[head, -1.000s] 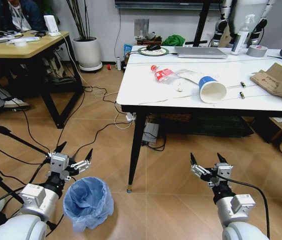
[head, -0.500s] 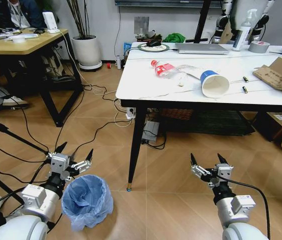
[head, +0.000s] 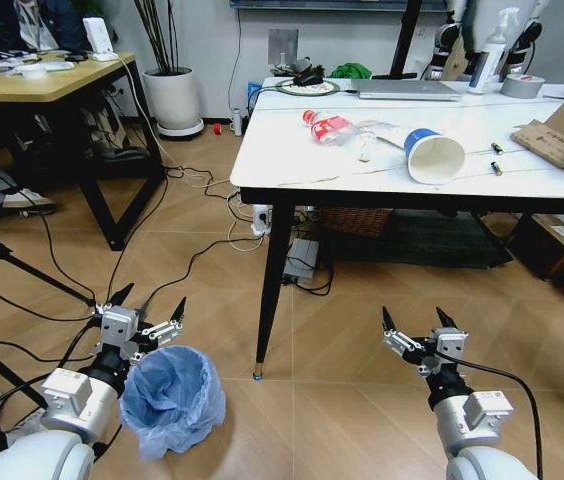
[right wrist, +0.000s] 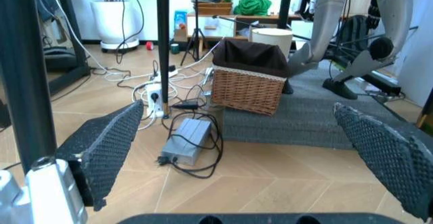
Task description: Pick up the trash bin and place the trash from the table into it.
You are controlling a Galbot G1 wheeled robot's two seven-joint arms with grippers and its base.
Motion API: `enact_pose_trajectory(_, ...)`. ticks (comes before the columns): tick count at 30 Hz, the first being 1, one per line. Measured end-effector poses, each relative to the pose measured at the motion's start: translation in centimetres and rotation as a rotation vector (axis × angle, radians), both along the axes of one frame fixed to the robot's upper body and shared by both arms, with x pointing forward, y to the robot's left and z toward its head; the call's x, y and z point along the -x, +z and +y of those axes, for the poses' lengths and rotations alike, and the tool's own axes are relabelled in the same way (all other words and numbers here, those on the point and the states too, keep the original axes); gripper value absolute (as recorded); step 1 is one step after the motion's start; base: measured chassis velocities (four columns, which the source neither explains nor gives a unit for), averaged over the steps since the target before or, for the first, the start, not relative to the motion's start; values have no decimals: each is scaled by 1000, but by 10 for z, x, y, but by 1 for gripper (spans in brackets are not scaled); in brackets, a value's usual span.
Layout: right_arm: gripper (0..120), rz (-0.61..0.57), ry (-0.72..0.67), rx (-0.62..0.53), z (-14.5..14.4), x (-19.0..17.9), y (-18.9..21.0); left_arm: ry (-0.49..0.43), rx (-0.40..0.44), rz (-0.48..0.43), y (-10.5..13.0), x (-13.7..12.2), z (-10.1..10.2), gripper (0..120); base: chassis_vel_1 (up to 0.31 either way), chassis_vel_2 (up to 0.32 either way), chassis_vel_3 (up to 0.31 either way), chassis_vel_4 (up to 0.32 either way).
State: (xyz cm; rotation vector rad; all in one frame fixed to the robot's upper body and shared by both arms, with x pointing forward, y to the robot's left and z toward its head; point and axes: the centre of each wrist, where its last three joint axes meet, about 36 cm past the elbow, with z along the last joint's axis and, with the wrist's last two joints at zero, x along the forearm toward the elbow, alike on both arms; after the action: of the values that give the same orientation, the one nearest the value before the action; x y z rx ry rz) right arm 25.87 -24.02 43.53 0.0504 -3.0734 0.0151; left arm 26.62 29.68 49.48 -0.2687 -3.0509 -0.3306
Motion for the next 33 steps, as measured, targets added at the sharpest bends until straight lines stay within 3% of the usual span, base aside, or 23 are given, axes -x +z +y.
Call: enact_pose_trajectory(33, 100, 6, 0, -14, 1, 0, 0, 7, -6, 2, -7, -2, 4, 100, 0, 0, 0, 0)
